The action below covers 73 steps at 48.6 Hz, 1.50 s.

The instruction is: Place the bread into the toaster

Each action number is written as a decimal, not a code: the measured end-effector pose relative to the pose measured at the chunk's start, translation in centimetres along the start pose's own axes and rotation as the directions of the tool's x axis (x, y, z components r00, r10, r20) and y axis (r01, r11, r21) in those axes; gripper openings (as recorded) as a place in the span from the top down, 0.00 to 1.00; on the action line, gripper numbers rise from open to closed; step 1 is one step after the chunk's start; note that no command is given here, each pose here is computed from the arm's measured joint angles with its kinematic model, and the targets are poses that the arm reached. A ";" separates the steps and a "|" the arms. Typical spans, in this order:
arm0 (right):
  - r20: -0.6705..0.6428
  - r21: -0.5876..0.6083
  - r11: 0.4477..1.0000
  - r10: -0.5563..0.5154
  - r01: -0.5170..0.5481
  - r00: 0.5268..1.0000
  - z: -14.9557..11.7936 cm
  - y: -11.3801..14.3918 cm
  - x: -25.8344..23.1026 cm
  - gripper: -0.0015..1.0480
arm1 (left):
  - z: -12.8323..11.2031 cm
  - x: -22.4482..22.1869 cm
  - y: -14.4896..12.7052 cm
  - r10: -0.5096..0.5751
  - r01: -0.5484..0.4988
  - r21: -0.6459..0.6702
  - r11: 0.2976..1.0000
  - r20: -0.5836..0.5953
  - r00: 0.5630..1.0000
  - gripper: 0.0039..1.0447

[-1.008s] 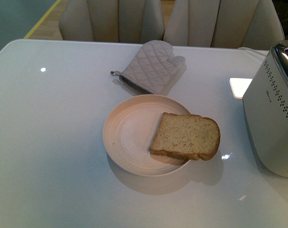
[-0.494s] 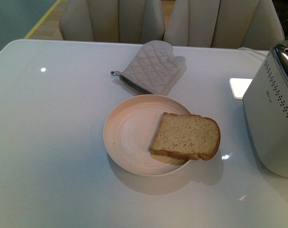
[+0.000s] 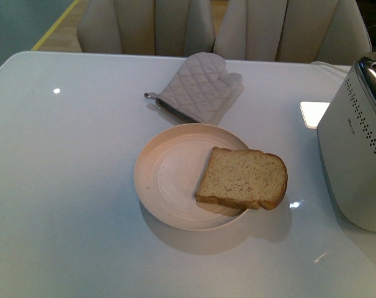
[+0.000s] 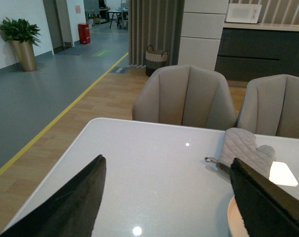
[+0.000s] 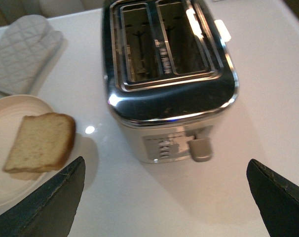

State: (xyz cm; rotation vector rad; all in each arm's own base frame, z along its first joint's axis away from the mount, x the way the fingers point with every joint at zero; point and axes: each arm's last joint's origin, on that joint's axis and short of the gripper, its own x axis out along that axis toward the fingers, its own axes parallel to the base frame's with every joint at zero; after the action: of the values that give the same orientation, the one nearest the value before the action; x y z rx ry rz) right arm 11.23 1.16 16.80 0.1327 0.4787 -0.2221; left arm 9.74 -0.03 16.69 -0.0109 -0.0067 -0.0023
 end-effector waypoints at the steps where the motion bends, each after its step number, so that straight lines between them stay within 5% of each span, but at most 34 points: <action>1: -0.002 0.004 1.000 0.012 -0.012 1.000 0.3 0.3 0.1 0.09 | 0.0 0.0 0.0 0.000 0.000 0.000 1.000 0.000 1.000 0.20; 6: -0.007 0.054 0.995 0.088 -0.087 0.996 2.3 2.2 1.0 0.09 | 0.0 0.0 0.0 0.000 0.000 0.001 1.000 0.000 1.000 0.05; 14: -0.147 0.176 0.978 0.143 -0.116 0.979 4.2 6.4 5.0 0.09 | 0.0 0.0 0.0 0.000 0.000 0.002 1.000 0.000 1.000 0.06; 28: -0.356 0.327 0.945 0.152 -0.029 0.922 2.9 10.5 10.6 0.09 | 0.0 0.0 0.0 0.000 0.000 0.002 1.000 0.000 1.000 0.06; 73: -0.515 0.423 0.906 0.225 0.017 0.827 -5.2 12.3 20.0 0.09 | 0.0 0.0 0.0 0.000 0.000 0.002 1.000 0.000 1.000 0.06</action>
State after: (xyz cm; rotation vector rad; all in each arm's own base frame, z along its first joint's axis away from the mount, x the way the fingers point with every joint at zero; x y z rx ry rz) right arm 29.22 10.39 3.77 0.6545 1.0043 -0.1683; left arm 9.74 -0.03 16.69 -0.0086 -0.0070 -0.0023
